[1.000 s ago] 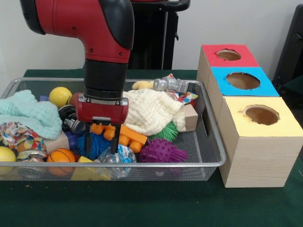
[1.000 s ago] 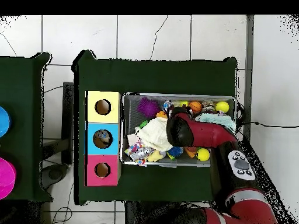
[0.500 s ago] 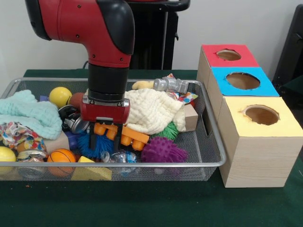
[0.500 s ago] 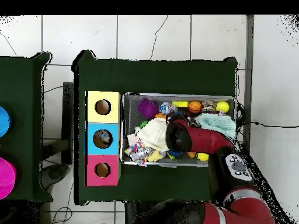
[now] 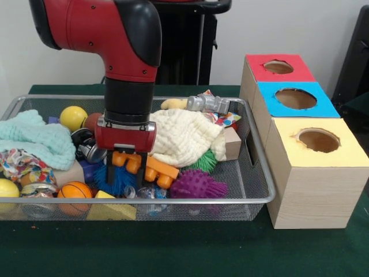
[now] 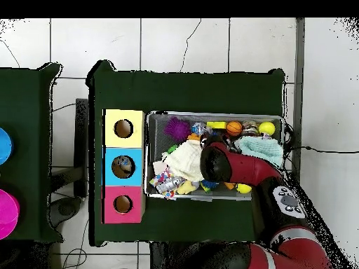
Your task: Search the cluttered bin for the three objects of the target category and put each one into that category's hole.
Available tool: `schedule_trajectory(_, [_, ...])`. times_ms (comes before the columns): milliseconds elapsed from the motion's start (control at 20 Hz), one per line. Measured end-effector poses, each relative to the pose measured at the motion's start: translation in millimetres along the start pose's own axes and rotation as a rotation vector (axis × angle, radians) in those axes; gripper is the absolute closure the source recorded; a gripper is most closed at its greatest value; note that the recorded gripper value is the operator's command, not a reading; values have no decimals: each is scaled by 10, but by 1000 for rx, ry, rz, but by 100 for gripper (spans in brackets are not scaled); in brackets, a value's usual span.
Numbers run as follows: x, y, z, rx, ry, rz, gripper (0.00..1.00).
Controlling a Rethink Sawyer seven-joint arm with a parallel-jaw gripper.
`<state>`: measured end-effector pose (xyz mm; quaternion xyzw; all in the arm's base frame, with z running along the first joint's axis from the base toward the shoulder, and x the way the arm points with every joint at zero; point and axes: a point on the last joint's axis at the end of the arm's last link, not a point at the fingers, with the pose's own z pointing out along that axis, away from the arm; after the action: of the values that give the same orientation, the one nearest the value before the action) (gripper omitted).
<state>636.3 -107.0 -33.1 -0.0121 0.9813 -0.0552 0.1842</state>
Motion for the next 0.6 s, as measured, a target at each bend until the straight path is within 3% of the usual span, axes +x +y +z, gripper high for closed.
schedule_trajectory(600, [-207,159,-38,-36,-35,22,0])
